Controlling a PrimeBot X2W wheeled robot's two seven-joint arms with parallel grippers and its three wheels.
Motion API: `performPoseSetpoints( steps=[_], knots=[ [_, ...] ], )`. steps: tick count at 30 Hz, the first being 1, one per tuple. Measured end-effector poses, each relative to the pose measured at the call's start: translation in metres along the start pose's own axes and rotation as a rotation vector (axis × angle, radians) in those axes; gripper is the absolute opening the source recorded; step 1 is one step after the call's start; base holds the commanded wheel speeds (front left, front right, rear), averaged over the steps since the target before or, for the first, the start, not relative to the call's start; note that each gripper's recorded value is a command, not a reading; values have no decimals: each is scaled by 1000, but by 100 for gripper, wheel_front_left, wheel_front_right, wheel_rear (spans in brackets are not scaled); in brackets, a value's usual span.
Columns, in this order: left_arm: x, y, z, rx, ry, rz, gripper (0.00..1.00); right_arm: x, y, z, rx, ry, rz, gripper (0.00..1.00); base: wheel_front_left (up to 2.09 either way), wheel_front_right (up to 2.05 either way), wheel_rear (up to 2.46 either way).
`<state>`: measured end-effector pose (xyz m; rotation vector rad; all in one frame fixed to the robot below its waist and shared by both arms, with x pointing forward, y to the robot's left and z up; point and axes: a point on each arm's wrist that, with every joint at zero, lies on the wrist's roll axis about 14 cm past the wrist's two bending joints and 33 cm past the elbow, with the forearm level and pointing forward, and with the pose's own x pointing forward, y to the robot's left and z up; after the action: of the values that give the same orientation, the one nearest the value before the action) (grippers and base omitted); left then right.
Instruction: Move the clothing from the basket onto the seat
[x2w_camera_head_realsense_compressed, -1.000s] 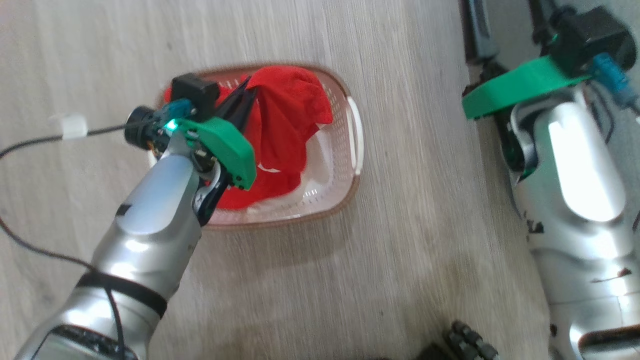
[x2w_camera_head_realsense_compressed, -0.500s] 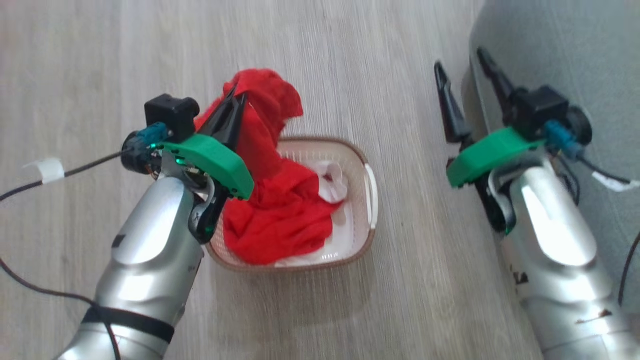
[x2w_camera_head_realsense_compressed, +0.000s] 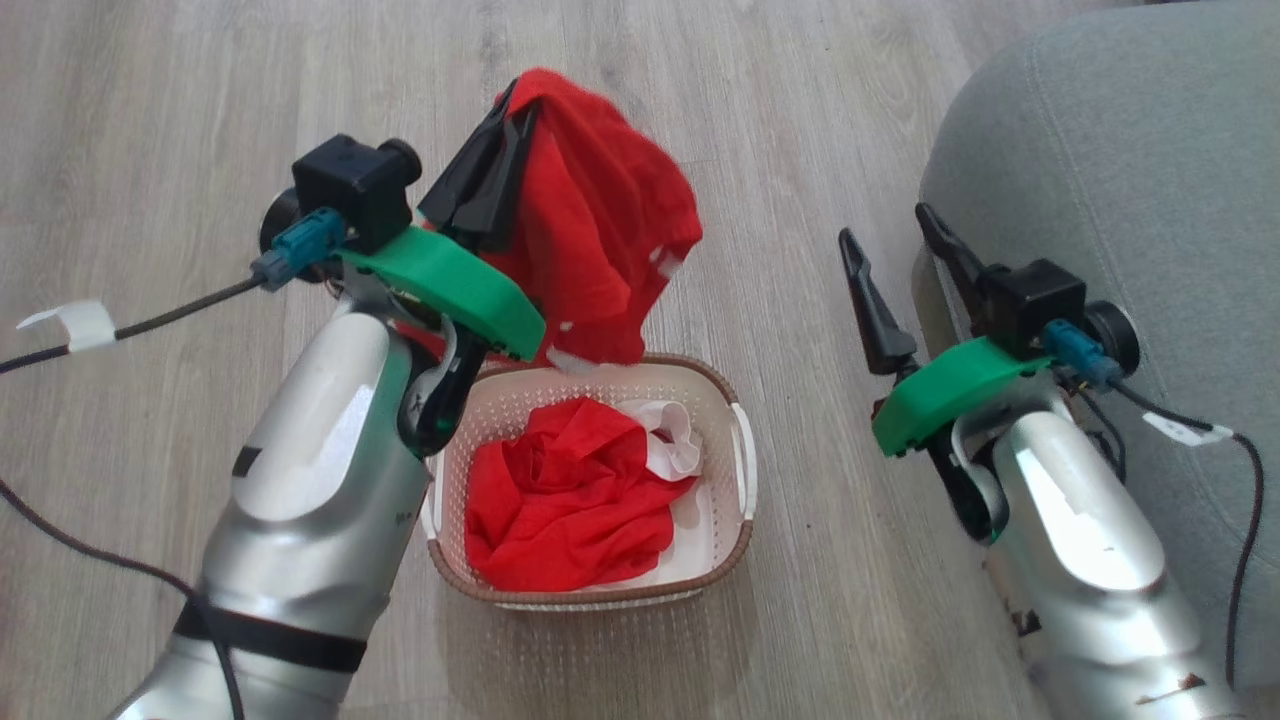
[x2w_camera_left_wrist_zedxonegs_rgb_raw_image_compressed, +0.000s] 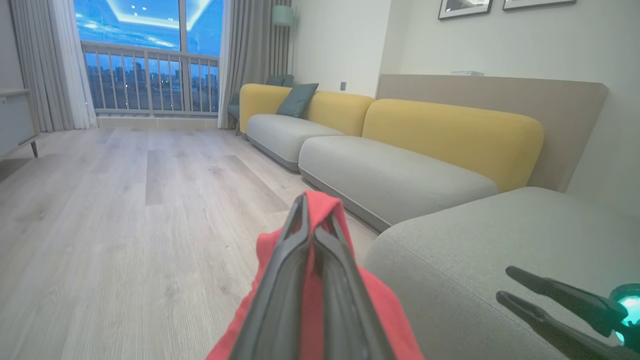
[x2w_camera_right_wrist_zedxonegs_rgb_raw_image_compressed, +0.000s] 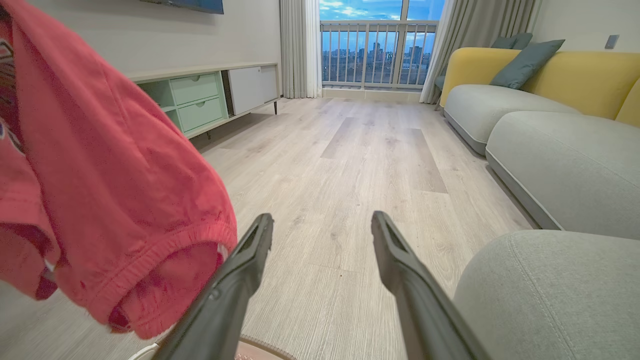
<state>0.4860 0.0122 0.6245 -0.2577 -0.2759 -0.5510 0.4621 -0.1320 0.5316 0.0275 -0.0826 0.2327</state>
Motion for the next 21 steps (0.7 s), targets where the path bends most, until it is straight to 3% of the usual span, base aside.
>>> performPoseSetpoints(
  steps=[8,15,21],
  knots=[
    [5,-14,14,7,-47,-43,0,4,34,14,11,-43,108,100,0,0,0],
    [2,-26,16,10,-49,-79,0,31,83,48,-127,-99,334,100,0,0,0],
    [-4,-40,18,0,-48,-118,0,38,108,29,-186,-12,446,100,0,0,0]
  ],
)
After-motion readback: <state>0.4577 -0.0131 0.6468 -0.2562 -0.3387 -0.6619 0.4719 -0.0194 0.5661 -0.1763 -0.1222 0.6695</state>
